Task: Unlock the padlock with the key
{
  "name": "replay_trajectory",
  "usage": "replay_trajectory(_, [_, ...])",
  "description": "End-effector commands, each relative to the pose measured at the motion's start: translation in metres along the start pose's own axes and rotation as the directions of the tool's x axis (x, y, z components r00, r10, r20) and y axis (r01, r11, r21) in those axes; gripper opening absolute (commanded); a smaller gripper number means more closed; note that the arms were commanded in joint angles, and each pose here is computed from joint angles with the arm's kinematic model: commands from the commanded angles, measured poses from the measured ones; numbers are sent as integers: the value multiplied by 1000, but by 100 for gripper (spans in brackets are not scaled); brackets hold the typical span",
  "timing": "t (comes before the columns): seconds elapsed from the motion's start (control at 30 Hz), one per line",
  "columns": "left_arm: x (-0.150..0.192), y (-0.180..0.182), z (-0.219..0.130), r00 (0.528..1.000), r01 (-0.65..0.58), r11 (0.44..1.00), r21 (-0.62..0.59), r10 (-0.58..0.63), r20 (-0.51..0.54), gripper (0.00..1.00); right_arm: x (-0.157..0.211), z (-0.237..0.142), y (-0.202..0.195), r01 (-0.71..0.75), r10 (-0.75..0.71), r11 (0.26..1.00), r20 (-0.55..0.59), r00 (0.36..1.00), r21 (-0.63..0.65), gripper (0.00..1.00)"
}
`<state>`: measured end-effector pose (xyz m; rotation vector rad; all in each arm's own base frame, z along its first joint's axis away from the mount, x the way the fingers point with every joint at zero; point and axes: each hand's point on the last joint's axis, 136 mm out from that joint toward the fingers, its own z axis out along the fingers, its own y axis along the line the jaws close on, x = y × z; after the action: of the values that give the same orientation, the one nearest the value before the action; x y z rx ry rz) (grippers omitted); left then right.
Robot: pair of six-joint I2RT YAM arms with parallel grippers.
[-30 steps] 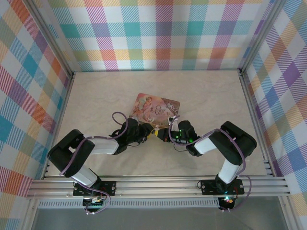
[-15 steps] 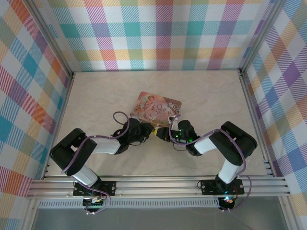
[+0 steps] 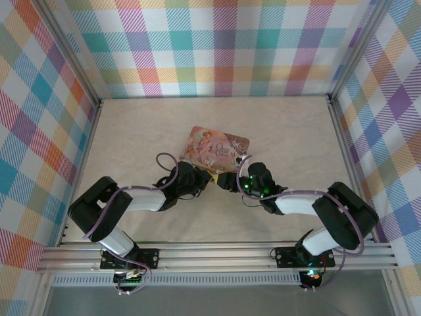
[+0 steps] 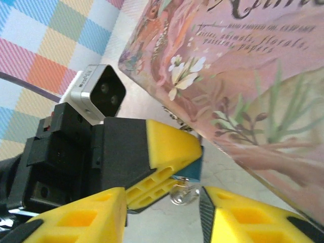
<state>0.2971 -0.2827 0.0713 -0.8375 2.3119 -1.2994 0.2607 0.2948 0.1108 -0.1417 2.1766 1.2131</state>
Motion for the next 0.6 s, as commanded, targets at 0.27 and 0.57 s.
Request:
replay_trajectory(0.27, [7, -3, -1, 1000, -8, 999, -36, 7, -20, 0, -47, -54, 8, 486, -511, 838, 45, 858, 247, 74])
replay_trajectory(0.57, [8, -5, -1, 1000, -10, 1000, -30, 10, -21, 0, -67, -75, 27, 637, -686, 718, 128, 716, 281, 100])
